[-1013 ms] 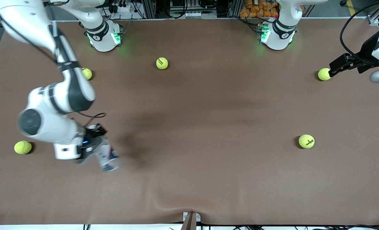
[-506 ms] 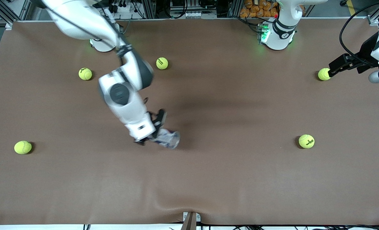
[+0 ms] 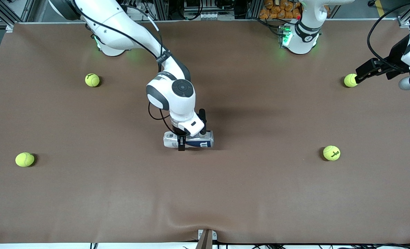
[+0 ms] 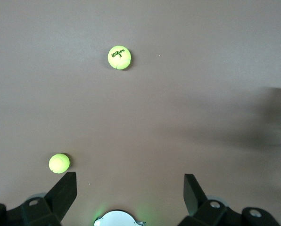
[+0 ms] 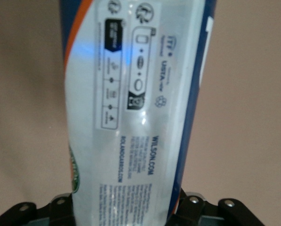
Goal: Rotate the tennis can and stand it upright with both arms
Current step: 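Lower the can onto the table and open the right gripper, then retract the right gripper while the left gripper reaches toward the can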
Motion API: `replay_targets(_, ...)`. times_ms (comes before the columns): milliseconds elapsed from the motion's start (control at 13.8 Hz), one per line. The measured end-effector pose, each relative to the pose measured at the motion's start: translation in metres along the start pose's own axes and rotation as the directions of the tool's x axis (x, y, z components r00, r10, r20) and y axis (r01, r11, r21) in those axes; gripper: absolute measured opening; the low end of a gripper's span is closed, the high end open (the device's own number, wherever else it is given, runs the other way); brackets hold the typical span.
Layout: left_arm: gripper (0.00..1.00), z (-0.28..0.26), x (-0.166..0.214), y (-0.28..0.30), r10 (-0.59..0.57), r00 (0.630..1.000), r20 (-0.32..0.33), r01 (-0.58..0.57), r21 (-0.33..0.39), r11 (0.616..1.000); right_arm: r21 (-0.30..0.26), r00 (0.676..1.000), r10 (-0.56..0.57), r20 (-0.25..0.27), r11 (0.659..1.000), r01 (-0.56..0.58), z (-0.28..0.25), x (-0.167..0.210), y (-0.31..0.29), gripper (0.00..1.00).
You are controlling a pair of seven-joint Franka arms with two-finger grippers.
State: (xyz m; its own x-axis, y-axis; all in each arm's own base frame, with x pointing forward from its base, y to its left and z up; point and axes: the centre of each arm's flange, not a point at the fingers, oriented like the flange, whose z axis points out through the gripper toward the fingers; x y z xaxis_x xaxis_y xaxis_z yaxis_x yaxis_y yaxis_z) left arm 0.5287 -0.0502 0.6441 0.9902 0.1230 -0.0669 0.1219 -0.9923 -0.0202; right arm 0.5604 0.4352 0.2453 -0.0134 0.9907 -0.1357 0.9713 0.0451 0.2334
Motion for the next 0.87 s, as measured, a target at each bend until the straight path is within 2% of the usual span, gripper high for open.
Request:
replay_targets(217, 1.00, 0.000, 0.000, 0.000, 0.000, 1.000, 0.000, 0.000, 0.000, 1.000, -0.017, 1.000, 0.009, -0.005, 1.000, -0.009, -0.008, -0.001, 0.007, 1.00)
replay_targets(434, 1.00, 0.001, 0.000, 0.000, 0.000, 1.000, 0.001, 0.000, 0.000, 1.000, -0.049, 1.000, 0.018, -0.023, 0.999, -0.019, -0.032, -0.002, 0.017, 1.00)
replay_targets(723, 1.00, 0.003, 0.001, 0.001, 0.001, 1.000, 0.005, -0.001, 0.001, 1.000, -0.075, 0.999, 0.051, 0.005, 0.996, -0.050, -0.097, -0.015, 0.030, 1.00)
replay_targets(868, 1.00, 0.005, 0.001, 0.004, 0.007, 1.000, 0.010, -0.007, 0.002, 1.000, -0.082, 0.989, 0.149, 0.014, 0.986, -0.147, -0.143, -0.038, 0.042, 1.00)
